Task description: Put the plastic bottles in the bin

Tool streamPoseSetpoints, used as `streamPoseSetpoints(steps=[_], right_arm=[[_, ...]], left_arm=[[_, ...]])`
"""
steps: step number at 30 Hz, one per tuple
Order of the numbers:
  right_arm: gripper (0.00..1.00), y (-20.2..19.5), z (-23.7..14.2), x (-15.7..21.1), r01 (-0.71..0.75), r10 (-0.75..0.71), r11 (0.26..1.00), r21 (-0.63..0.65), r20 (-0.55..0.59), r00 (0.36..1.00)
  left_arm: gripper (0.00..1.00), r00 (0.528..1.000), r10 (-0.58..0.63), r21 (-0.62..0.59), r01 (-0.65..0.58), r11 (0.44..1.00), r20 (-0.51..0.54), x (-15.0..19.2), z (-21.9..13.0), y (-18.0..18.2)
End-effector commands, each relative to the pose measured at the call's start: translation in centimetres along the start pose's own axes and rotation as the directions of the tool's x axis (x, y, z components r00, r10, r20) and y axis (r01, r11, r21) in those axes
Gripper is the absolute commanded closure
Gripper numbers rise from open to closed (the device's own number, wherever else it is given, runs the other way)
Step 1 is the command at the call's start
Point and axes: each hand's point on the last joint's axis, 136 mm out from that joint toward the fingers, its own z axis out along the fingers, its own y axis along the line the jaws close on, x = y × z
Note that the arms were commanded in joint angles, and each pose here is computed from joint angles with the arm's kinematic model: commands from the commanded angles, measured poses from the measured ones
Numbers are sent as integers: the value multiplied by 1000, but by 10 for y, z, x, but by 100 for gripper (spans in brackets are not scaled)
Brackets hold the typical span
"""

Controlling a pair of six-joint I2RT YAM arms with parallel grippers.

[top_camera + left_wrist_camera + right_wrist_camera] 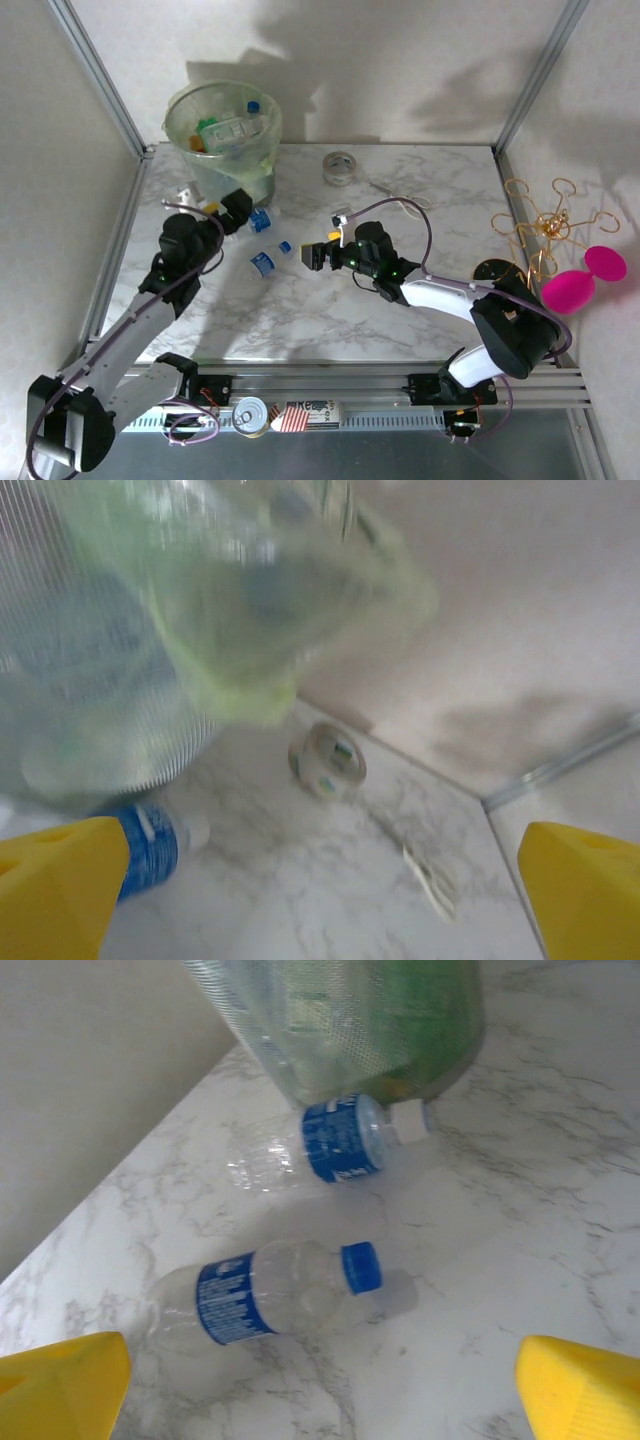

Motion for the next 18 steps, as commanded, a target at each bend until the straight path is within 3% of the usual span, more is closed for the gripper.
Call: streamPoseSetpoints(steps=[1,5,11,18], right_arm=[[1,-22,4,-3,-58,57,990,131,9,998],[1,-31,2,5,-95,97,982,166,-6,995],[1,-34,0,18,-126,136,979,163,-49,990],[1,-46,-9,26,-160,173,968,192,-53,984]], left_arm=[[0,995,14,-14,-15,1000,-102,40,-6,11],[0,975,66,-60,-81,995,-213,81,-5,31],[0,934,168,-102,-209,973,-316,104,13,48],[1,864,167,-166,-274,947,-475,151,30,83]])
